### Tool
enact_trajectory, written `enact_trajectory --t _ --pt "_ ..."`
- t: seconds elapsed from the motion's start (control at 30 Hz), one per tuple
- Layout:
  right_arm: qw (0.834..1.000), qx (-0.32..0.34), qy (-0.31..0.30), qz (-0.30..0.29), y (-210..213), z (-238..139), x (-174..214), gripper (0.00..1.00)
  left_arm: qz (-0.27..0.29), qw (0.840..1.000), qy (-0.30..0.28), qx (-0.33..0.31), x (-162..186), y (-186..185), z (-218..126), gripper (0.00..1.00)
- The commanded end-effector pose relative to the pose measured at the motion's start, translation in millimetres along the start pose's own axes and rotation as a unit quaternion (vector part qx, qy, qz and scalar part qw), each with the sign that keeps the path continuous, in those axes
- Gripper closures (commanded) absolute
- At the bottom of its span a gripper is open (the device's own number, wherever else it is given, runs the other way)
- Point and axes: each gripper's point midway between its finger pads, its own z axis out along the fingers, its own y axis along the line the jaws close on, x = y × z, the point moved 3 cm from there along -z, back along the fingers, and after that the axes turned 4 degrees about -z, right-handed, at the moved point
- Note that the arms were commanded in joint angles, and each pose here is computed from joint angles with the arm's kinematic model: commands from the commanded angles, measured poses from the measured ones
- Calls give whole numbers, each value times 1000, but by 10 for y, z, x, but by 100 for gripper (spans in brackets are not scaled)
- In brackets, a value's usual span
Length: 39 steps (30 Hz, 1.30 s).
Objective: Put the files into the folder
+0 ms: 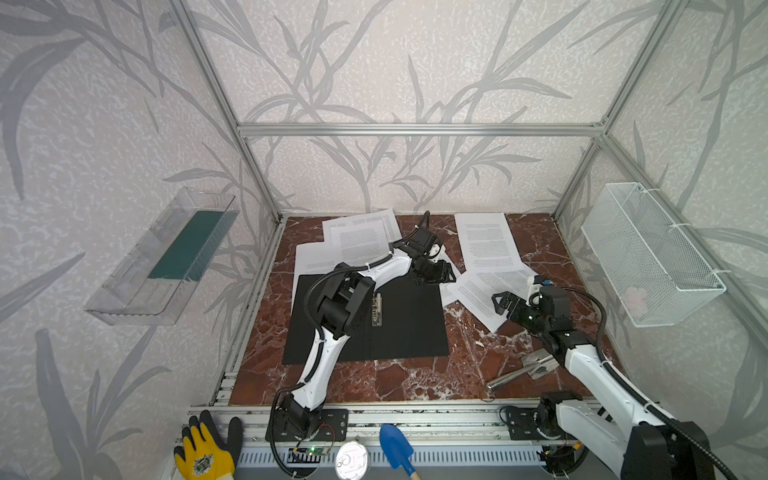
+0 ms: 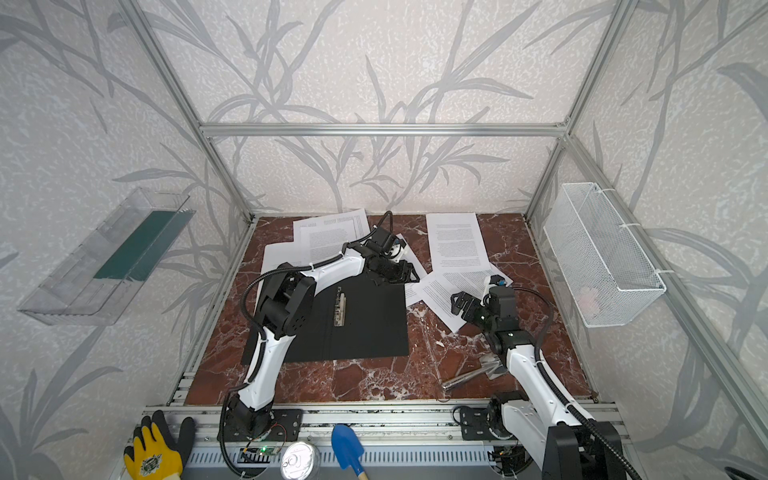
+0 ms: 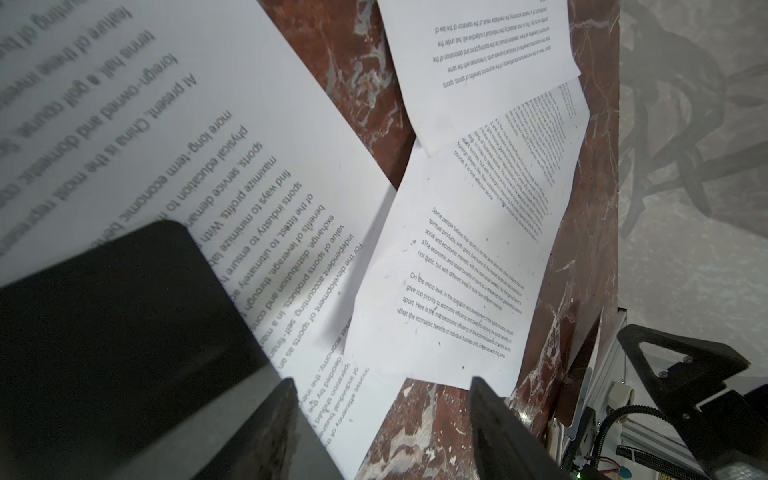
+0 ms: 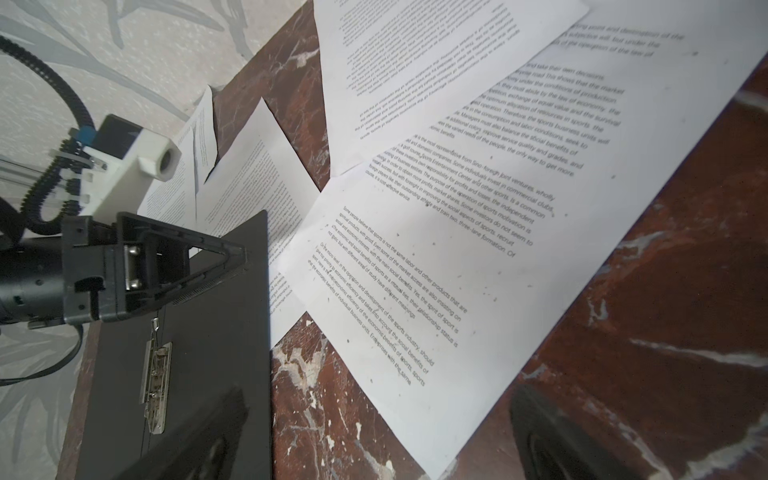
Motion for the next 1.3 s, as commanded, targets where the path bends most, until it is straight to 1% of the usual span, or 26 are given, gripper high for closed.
enact_trajectory --t 0.0,0.17,0.37,0.6,0.9,1.03,1.17,1.27 --pt "1000 19 -9 -13 -69 -56 16 1 9 999 33 0 79 -20 2 35" --pt "1000 24 -10 -17 -79 -76 7 1 5 999 47 12 39 -14 99 38" --pt "1000 3 -4 -15 -22 -54 15 1 1 998 56 25 12 11 169 40" --pt "1000 -6 5 -12 -8 -17 40 1 -4 996 69 60 46 -30 218 42" --pt "1000 -17 7 -9 20 -18 36 1 -18 994 64 83 13 -73 225 50" --pt "1000 -20 6 -9 31 -25 30 1 -23 994 61 86 -5 -76 243 51" --pt "1000 -23 6 -8 39 -31 29 1 -25 997 59 47 -15 33 260 51" --pt "1000 -24 6 -7 40 -29 29 1 -28 996 64 47 -4 50 299 51"
